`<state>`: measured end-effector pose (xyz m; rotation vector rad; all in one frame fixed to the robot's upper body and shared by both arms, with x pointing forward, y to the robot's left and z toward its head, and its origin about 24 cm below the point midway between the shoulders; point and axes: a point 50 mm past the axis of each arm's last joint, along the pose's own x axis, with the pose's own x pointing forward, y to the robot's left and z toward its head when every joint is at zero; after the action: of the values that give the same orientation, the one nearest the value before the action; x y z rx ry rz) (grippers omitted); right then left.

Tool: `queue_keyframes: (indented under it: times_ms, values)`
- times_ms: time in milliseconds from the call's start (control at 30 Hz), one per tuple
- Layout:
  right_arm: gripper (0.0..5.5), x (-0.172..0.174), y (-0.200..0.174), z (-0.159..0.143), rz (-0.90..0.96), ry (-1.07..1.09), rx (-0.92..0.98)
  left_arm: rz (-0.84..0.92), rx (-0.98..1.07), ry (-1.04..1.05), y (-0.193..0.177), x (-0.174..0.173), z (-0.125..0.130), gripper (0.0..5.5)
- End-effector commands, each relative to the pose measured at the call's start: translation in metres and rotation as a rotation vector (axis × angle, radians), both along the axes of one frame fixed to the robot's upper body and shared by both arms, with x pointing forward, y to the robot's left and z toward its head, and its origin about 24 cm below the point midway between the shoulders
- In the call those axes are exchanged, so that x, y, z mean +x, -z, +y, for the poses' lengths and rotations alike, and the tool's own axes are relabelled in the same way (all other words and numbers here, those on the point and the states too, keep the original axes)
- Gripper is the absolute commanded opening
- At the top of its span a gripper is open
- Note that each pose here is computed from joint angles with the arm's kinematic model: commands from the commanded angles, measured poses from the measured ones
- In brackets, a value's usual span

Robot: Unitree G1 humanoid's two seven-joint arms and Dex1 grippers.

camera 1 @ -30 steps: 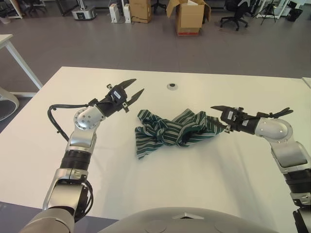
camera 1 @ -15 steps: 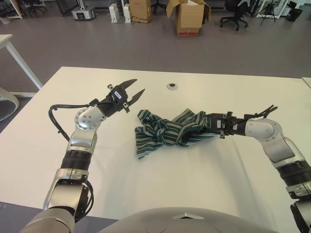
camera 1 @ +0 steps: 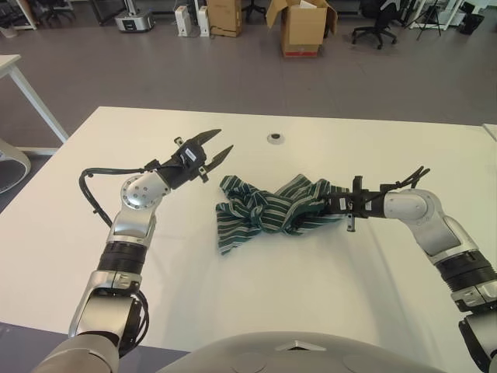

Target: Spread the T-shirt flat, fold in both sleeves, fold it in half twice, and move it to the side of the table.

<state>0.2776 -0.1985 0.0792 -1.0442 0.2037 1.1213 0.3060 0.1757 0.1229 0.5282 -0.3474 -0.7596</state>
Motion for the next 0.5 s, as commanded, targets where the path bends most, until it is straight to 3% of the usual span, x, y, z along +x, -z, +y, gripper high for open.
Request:
queue_keyframes:
  times_ms: [33,167,367,500]
  values:
    - [0.15,-0.003,0.002,0.008,-0.002,-0.031,0.010,0.022,0.133,0.102,0.002,0.005,-0.001,2.21]
    - [0.02,-0.007,0.009,0.014,0.014,-0.050,0.020,0.108,0.337,0.260,0.014,0.018,-0.007,2.21]
    - [0.02,-0.011,0.014,0.020,0.030,-0.062,0.035,0.323,0.440,0.452,0.024,0.036,-0.021,2.21]
    - [0.02,-0.012,0.015,0.019,0.034,-0.052,0.041,0.265,0.670,0.589,0.023,0.037,-0.033,2.21]
